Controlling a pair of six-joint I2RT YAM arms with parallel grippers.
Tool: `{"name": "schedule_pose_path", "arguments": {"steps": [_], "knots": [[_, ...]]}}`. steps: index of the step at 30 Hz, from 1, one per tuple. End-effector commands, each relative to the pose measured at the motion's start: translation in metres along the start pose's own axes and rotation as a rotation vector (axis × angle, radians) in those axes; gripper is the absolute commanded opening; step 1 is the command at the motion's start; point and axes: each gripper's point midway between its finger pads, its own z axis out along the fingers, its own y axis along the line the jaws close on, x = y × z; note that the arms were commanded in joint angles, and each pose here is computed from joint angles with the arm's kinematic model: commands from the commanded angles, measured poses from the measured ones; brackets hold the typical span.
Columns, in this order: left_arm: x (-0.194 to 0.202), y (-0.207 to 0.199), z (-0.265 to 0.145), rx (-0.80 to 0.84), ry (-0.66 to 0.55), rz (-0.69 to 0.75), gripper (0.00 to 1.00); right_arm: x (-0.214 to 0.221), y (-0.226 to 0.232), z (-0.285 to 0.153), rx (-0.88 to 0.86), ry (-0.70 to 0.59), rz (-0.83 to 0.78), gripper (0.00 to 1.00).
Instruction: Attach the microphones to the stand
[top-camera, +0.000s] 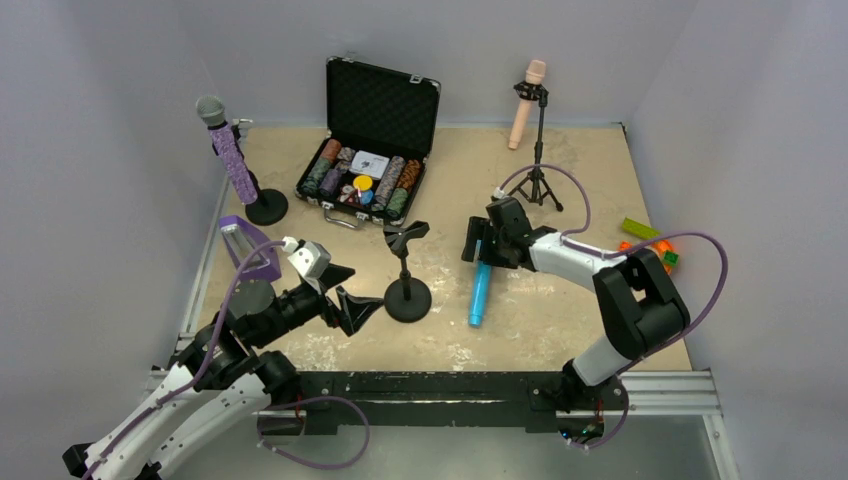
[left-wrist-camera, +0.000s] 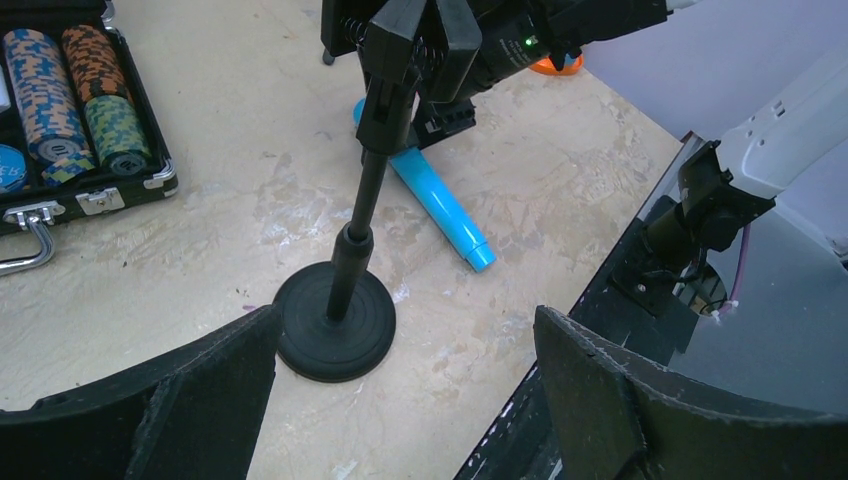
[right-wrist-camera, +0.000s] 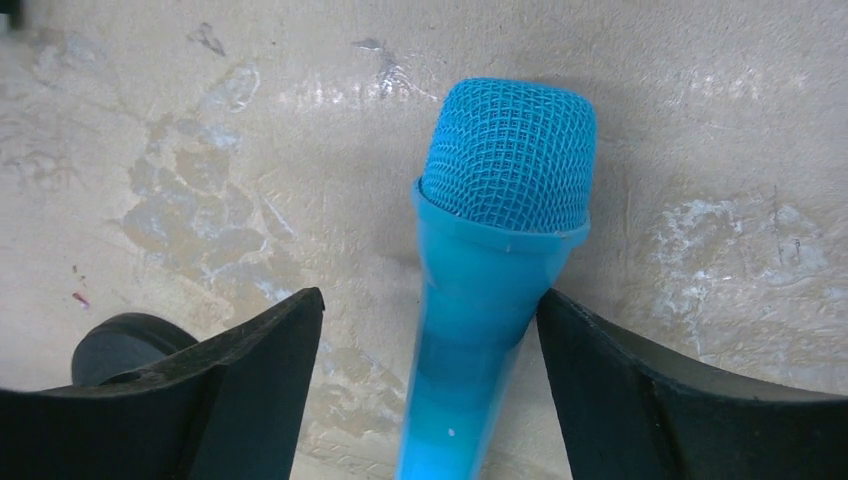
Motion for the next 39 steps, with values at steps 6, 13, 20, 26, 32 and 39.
{"name": "schedule_pose_path", "arguments": {"steps": [6, 13, 20, 26, 32, 39], "knots": [[-0.017, -0.007, -0.007, 0.023, -0.056, 0.004, 0.99, -0.069, 0.024, -0.070, -0.110, -0.308, -0.123, 0.95], [-0.020, -0.011, -0.013, 0.041, -0.066, 0.000, 0.99, -0.119, 0.033, -0.128, -0.132, -0.491, -0.290, 0.98], [-0.019, -0.012, -0.019, 0.047, -0.074, 0.010, 0.99, -0.215, 0.018, -0.187, -0.089, -0.611, -0.238, 0.97], [-0.015, -0.013, -0.018, 0.060, -0.076, 0.006, 0.99, -0.274, -0.016, -0.191, -0.008, -0.654, -0.161, 0.97], [-0.013, -0.013, -0.016, 0.063, -0.067, 0.007, 0.99, -0.311, -0.037, -0.150, 0.009, -0.625, -0.180, 0.96], [-0.011, -0.010, -0.014, 0.045, -0.056, -0.005, 0.99, -0.350, -0.058, -0.107, 0.029, -0.569, -0.183, 0.88]]}}
